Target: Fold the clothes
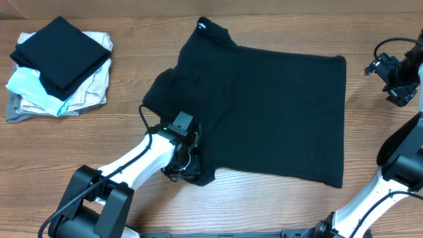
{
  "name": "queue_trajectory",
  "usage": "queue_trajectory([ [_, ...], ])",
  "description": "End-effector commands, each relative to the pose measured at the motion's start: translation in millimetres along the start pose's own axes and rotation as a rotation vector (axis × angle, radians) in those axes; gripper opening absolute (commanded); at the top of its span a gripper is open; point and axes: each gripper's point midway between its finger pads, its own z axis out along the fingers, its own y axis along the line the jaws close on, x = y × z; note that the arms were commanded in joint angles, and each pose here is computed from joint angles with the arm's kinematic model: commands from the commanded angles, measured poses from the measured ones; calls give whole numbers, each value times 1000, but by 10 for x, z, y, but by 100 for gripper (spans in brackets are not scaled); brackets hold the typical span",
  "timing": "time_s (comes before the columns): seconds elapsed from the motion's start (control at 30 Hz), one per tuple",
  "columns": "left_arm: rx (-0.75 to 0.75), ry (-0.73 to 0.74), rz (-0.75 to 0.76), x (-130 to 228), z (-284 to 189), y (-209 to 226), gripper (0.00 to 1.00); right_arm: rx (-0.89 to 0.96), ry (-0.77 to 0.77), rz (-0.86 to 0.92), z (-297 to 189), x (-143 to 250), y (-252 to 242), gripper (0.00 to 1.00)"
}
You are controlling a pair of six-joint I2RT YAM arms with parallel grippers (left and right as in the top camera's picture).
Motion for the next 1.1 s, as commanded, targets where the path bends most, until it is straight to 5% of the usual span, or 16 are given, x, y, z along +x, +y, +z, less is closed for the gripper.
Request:
queue_trajectory([
  [0.0, -9, 47, 11, 108, 21, 24, 4, -18, -29, 0, -123, -25, 50, 100],
  [0.23, 44, 140, 58, 312, 0, -40, 5, -18, -29, 0, -123, -25, 50, 100],
  [0.57, -12, 86, 115, 169, -181, -61, 4, -18, -29, 0, -123, -25, 50, 100],
  [0.8, -116, 38, 330, 230, -192, -252, 6, -18, -29, 0, -123, -25, 50, 100],
  [1.07, -338, -64, 521, 251, -144, -291, 38, -18, -29, 0, -123, -25, 50, 100],
])
